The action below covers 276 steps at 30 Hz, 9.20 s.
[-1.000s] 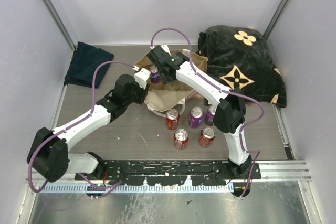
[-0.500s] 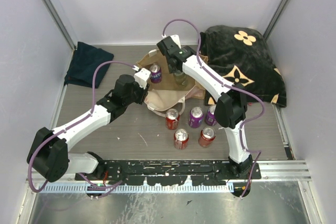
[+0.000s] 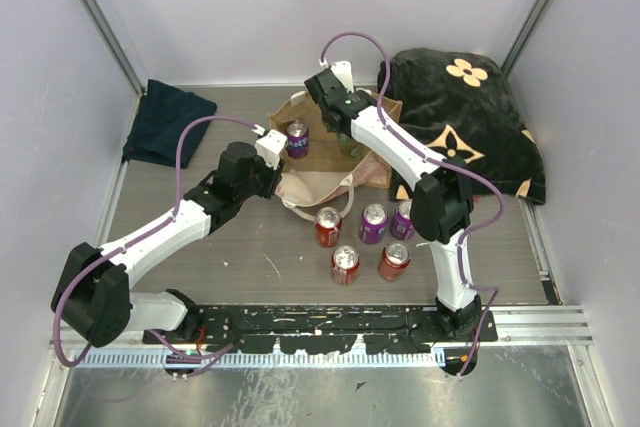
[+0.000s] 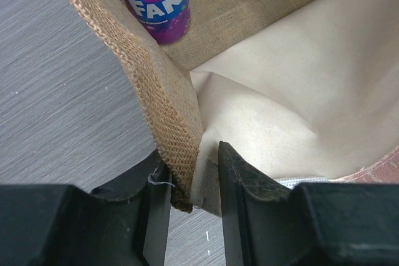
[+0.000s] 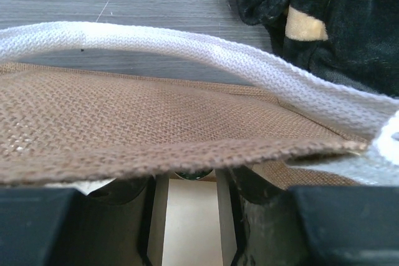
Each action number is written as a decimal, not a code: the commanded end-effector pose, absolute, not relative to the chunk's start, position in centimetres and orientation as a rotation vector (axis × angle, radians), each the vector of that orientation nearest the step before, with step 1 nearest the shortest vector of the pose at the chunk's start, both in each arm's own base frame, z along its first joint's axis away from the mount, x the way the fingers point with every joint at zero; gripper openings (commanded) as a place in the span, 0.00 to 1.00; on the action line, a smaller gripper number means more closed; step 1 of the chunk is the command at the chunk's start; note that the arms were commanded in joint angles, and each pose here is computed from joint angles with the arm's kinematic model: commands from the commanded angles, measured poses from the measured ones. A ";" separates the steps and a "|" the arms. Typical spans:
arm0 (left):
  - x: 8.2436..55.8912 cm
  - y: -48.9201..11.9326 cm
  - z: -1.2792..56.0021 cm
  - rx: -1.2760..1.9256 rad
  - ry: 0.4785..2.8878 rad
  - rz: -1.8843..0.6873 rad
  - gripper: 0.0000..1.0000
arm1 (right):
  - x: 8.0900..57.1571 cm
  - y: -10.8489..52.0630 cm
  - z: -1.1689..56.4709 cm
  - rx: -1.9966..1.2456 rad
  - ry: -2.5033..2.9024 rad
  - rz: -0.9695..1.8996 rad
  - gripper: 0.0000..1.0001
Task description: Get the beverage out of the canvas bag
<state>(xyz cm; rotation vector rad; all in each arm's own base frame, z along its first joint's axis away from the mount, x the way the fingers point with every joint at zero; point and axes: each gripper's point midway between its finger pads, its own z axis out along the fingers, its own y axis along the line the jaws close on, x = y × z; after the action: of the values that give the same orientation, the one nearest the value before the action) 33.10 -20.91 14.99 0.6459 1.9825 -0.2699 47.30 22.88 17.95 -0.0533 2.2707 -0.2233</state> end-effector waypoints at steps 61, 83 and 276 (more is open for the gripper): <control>35.6 -20.1 18.1 0.561 1.918 -0.157 0.41 | 27.4 31.4 43.9 -0.448 1.605 0.285 0.01; 35.6 -19.8 17.8 0.482 1.934 -0.168 0.47 | 19.1 36.6 30.8 -0.813 1.789 0.640 0.01; 36.6 -14.2 22.2 -0.185 1.844 -0.303 0.98 | 37.7 23.8 14.0 -0.179 2.114 0.327 0.35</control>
<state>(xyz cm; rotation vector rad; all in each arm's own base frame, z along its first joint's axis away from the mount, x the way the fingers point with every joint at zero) 36.89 -14.92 20.81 -0.1851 1.8938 -0.3194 35.34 22.00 10.15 -0.2452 2.2770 0.2284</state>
